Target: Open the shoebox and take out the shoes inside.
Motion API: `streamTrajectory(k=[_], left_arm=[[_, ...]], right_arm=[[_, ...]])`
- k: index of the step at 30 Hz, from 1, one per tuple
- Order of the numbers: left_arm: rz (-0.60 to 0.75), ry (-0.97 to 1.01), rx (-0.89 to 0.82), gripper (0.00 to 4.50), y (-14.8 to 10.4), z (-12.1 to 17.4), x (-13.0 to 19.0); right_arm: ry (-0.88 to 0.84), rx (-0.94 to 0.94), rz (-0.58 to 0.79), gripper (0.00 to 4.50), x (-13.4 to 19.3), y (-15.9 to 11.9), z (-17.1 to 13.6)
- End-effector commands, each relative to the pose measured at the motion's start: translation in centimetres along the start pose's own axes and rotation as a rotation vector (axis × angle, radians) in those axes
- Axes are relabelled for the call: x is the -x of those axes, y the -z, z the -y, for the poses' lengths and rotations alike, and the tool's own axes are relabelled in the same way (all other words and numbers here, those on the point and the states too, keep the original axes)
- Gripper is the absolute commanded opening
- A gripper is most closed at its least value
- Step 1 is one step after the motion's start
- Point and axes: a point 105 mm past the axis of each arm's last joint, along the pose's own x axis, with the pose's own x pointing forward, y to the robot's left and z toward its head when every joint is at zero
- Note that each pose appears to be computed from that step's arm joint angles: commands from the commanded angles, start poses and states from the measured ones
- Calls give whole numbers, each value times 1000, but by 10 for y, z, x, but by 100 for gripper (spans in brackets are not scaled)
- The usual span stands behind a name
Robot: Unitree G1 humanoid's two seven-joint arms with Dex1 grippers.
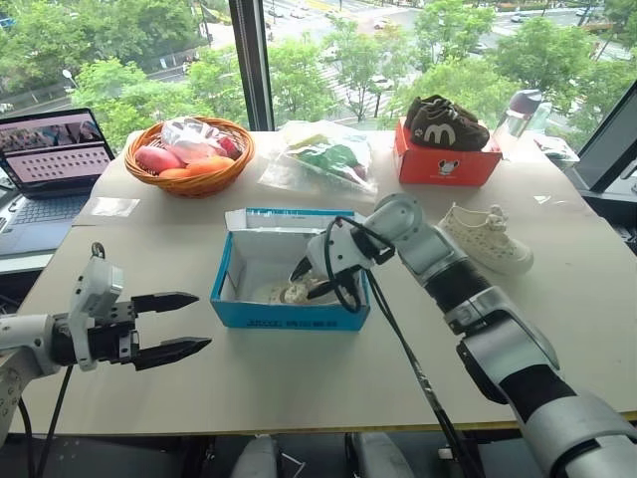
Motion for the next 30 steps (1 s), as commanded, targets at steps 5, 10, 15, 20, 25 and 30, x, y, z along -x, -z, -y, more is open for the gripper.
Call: streamTrajectory(k=[5, 10, 15, 20, 25, 30], left_arm=[[0, -3, -40, 450, -10, 1, 6], [-5, 4, -39, 450, -10, 1, 7], [-7, 24, -42, 450, -11, -1, 2], [-4, 62, -47, 450, -12, -6, -5], [1, 101, -57, 450, -14, -13, -14], [2, 151, -66, 450, -16, -19, -26]], right_arm=[[128, 94, 92, 1, 13, -27, 23], [214, 119, 133, 1, 29, -44, 38], [295, 166, 119, 1, 51, -62, 51], [494, 128, 64, 1, 103, -66, 74], [701, 36, -15, 1, 166, -54, 83], [892, -72, -79, 1, 231, -35, 66]])
